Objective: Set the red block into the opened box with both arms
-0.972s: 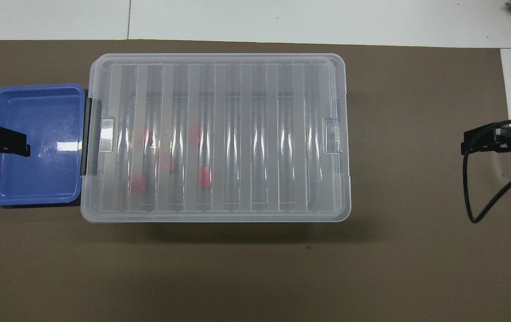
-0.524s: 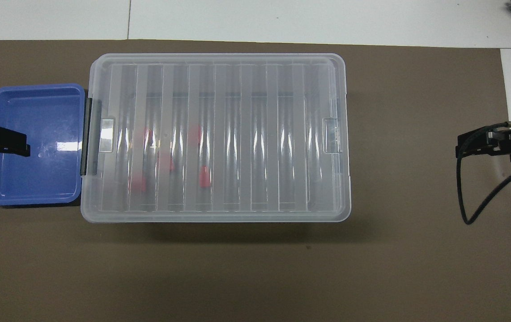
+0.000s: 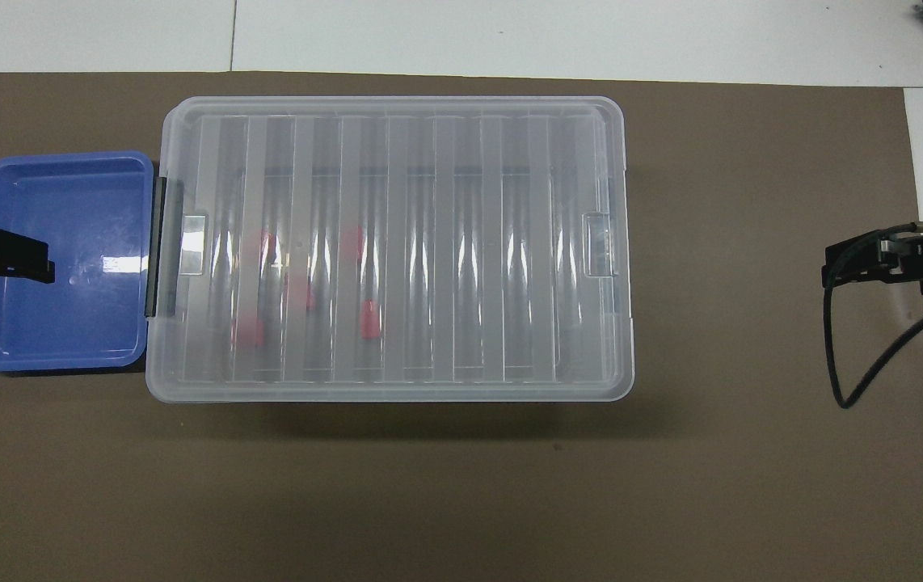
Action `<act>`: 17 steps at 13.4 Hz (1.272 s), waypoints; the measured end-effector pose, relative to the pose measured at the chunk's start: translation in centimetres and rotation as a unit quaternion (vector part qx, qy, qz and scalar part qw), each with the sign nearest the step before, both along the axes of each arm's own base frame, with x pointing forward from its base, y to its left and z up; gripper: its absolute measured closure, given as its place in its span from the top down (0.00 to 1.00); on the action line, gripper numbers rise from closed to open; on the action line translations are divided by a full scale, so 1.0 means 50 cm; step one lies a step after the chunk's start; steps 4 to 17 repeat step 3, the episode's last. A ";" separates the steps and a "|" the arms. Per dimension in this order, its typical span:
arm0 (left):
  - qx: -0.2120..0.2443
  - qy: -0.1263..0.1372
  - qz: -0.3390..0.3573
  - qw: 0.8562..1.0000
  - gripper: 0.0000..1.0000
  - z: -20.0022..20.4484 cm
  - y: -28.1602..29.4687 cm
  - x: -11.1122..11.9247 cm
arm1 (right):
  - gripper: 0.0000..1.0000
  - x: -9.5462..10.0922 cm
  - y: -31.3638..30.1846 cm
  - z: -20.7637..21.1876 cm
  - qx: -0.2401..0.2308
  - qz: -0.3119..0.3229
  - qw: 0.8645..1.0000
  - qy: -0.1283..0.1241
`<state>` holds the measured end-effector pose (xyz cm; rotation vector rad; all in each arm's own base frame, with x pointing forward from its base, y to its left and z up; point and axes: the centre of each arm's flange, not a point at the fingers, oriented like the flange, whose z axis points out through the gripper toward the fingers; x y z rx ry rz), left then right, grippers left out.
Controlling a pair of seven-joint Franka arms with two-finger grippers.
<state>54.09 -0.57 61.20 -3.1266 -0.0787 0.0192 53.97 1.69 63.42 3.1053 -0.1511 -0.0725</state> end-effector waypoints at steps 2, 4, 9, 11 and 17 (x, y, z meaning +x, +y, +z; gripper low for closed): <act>0.000 0.000 0.000 1.000 1.00 0.000 0.000 0.000 | 1.00 0.000 0.000 -0.002 0.000 0.000 1.000 0.001; 0.000 0.000 0.000 1.000 1.00 0.000 0.000 0.000 | 1.00 -0.001 0.000 -0.004 0.000 0.000 1.000 0.002; 0.000 0.000 0.000 1.000 1.00 0.000 0.000 0.000 | 1.00 -0.001 0.000 -0.004 0.000 0.000 1.000 0.002; 0.000 0.000 0.000 1.000 1.00 0.000 0.000 0.000 | 1.00 -0.001 0.000 -0.004 0.000 0.000 1.000 0.002; 0.000 0.000 0.000 1.000 1.00 0.000 0.000 0.000 | 1.00 -0.001 0.000 -0.004 0.000 0.000 1.000 0.002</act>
